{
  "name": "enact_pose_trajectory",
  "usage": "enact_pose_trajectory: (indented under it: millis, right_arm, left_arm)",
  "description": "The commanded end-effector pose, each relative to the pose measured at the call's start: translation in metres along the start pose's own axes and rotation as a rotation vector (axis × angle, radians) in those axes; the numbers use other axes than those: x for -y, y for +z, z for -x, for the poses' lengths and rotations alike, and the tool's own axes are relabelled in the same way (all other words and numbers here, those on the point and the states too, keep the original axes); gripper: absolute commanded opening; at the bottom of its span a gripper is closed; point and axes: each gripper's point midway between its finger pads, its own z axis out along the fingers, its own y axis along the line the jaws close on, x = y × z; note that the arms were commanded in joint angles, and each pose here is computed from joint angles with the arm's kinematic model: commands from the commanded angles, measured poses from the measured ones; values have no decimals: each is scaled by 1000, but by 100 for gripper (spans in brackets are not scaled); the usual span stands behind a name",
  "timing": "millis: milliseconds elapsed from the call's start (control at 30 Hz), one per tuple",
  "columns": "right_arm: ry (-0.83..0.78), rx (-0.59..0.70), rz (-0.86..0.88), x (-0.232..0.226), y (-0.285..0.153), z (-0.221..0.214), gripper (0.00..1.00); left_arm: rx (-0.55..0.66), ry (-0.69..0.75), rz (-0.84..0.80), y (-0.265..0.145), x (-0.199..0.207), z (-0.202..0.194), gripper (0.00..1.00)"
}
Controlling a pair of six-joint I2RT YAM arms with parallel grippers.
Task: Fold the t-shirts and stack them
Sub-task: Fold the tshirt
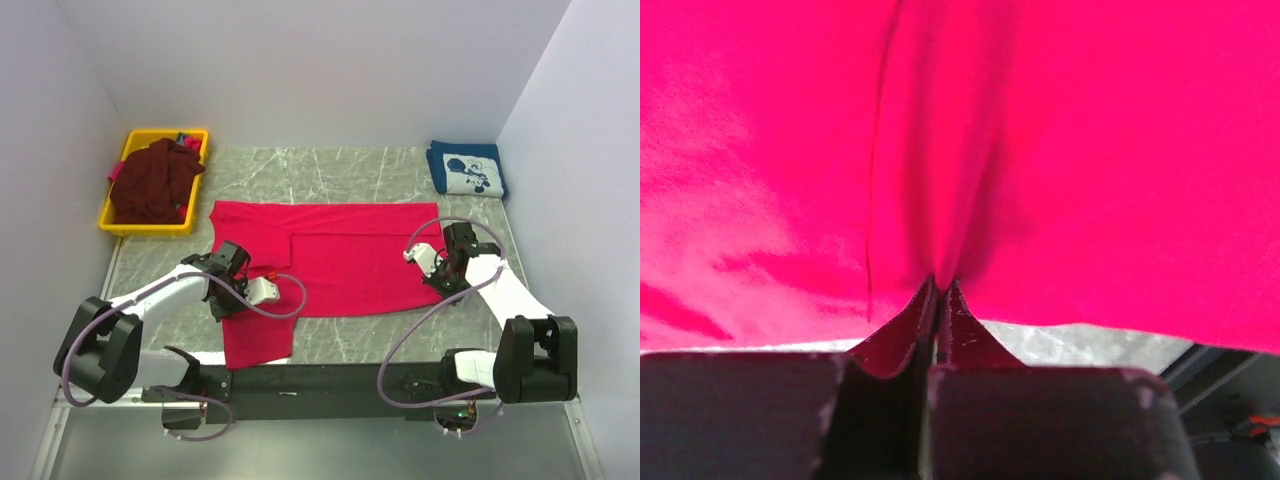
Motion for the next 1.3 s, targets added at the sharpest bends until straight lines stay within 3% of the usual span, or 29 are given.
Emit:
enact_pose_trajectory:
  millis: [0,233,400,900,1267]
  right_arm:
    - [-6,25,-7,-1,-9,-1,0]
    - [5,36,-58,11,-21,-10,0]
    - [16,47,-61,30,-24,3,0]
    - [13,66,-102,108,-29,58,0]
    - [44,57,-86,146,-9,85,0]
  left_arm:
    - [-14,26,-44,-6,14,-9,1]
    - [68,-45,-106,-54,8,9,1]
    - [145,-109,-69,-81,-29,25,1]
    - [218,-221,-1,-98,-128,52,1]
    - [205,-272,-3,-75,-168,53,1]
